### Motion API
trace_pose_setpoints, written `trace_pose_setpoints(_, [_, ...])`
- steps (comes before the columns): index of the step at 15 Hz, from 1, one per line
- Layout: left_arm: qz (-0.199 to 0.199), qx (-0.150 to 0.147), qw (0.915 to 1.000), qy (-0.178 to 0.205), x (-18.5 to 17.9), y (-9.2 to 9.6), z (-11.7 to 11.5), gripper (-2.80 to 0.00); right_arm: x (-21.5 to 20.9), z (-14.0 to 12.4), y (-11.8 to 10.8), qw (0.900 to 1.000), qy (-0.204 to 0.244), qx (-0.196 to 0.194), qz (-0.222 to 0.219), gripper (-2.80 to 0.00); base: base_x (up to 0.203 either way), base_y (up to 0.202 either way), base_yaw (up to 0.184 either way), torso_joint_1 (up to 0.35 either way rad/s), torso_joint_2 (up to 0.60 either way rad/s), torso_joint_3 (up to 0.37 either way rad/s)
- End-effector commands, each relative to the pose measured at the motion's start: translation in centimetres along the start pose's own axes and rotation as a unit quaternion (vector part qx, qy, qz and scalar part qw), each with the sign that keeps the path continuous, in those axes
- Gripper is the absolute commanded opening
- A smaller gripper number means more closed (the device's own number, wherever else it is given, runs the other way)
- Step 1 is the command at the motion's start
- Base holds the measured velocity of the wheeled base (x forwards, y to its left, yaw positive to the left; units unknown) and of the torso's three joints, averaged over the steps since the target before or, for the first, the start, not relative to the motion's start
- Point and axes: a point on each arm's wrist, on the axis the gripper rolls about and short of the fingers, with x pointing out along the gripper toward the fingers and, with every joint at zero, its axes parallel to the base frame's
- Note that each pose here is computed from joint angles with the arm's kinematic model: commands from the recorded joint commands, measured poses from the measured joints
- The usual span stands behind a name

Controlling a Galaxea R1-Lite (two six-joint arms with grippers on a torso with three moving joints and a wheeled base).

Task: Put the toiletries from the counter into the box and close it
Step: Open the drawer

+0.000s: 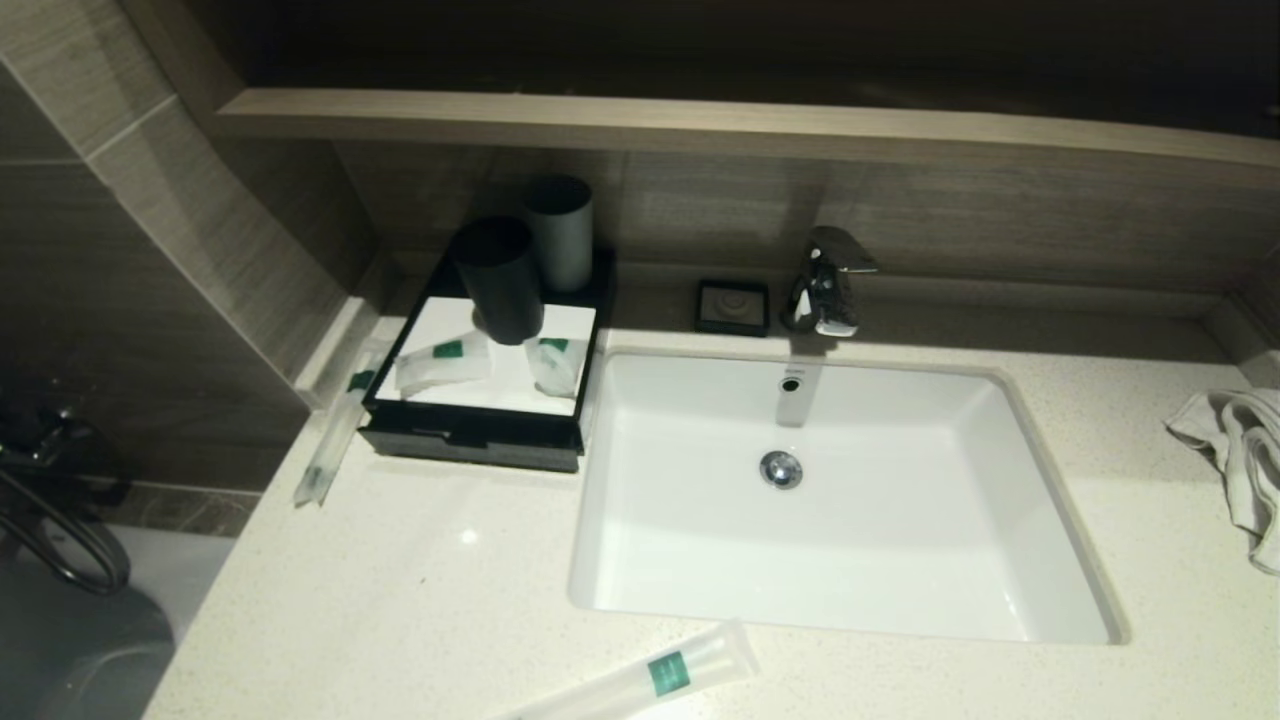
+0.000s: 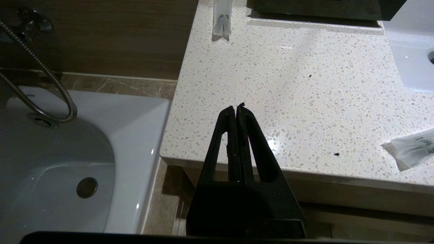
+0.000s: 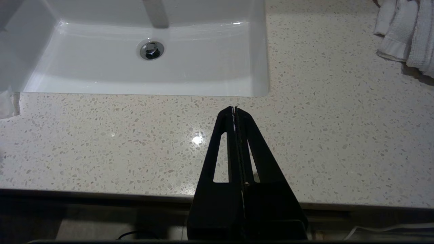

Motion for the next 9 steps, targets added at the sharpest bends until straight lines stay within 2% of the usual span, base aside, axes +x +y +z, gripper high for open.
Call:
trace_pose_setpoints(1, [0.0,0.004,1.0,0.003,0.01,0.0,-0.04,-2.8,0.0,0.0,0.0,1.0,0.0,0.0,0.0,-2.8,0.0,0.0,0.0,0.0,0.0,0.0])
trace_pose_setpoints(9, [0.0,0.004,1.0,0.003,0.01,0.0,-0.04,-2.8,0.0,0.0,0.0,1.0,0.0,0.0,0.0,-2.8,0.0,0.0,0.0,0.0,0.0,0.0])
